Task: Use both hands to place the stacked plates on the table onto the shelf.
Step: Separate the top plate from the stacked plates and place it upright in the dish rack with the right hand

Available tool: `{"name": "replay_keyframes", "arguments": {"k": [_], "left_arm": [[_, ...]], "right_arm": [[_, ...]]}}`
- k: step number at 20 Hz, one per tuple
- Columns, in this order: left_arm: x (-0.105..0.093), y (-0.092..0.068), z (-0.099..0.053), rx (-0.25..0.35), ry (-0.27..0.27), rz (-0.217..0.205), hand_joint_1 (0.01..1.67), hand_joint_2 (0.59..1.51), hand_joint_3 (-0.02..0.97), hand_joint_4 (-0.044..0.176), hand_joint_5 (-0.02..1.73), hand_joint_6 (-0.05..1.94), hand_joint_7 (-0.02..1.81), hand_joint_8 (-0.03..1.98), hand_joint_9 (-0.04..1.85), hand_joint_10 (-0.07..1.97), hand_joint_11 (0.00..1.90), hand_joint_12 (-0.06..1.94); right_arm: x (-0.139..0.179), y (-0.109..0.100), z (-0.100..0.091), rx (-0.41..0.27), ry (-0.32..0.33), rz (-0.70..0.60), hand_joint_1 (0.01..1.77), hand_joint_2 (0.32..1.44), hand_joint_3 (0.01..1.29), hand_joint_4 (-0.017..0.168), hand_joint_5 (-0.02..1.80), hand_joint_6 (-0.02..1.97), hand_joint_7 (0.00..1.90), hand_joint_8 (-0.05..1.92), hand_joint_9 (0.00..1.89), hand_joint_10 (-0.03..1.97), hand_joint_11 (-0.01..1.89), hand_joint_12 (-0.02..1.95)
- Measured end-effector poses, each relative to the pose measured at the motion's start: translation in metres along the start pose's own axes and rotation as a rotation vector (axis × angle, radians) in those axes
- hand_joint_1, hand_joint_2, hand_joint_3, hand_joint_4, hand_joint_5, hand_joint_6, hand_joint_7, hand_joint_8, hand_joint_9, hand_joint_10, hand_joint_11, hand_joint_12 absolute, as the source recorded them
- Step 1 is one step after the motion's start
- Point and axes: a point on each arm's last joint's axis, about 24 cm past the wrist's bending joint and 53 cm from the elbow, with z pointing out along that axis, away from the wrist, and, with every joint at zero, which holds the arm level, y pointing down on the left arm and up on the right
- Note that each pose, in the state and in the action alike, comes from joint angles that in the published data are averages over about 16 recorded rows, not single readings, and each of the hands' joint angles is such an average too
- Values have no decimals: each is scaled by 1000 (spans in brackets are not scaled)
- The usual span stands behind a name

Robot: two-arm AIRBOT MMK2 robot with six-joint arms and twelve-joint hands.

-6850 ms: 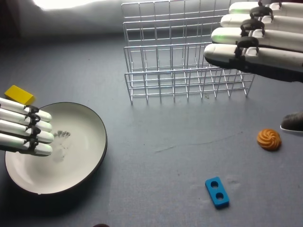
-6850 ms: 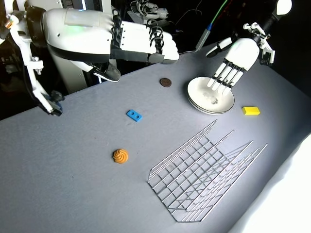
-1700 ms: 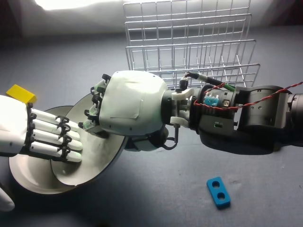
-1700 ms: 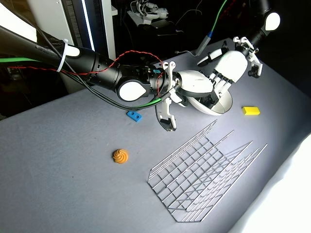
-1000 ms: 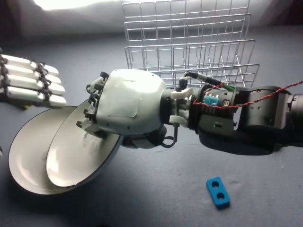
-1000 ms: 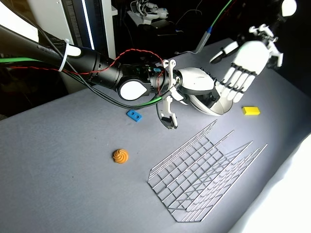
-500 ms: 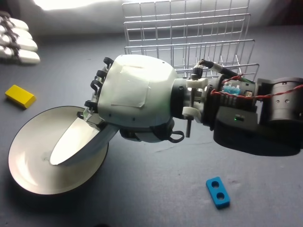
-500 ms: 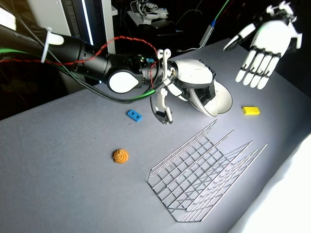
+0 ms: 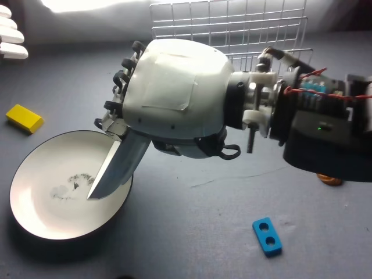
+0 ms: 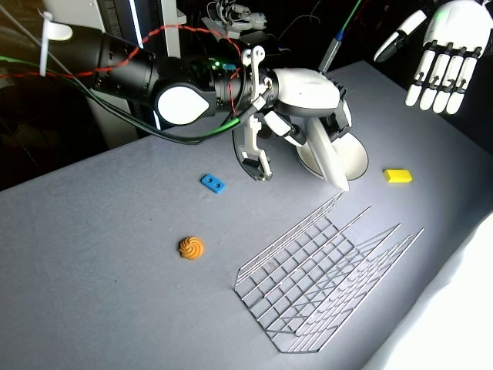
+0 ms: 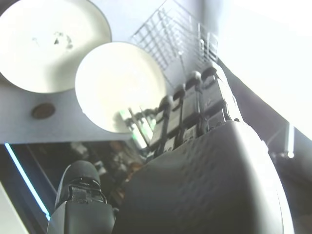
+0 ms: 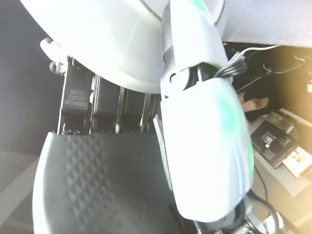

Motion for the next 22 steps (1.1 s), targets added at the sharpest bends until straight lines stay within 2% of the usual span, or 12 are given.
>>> {"name": "replay_keyframes", "arguments": {"k": [8, 12, 16, 22], "left_arm": [[9, 2, -1, -8, 34, -17, 17, 1081, 21, 7, 16, 5, 19, -11, 22, 7, 15, -14], [16, 3, 0, -12, 61, -29, 17, 1082, 21, 7, 16, 5, 18, -11, 22, 7, 16, -14], [26, 4, 2, -15, 97, -37, 17, 1083, 21, 7, 16, 6, 18, -11, 22, 7, 16, -14], [40, 5, 9, -15, 150, -40, 17, 1085, 21, 7, 17, 5, 16, -11, 21, 7, 16, -13]], "right_arm": [[-53, 18, -26, -19, -64, 25, 1383, 1001, 11, -1, 936, 930, 1039, 796, 976, 1078, 922, 963], [-79, 19, -42, -28, -100, 70, 1383, 1001, 11, -1, 929, 944, 1036, 805, 974, 1093, 921, 968], [-102, 3, -55, -16, -126, 186, 1383, 1001, 11, 0, 917, 965, 1026, 827, 965, 1119, 910, 979], [-125, -44, -71, 72, -153, 414, 1383, 1000, 11, -1, 900, 982, 1016, 850, 969, 1150, 897, 988]]}}
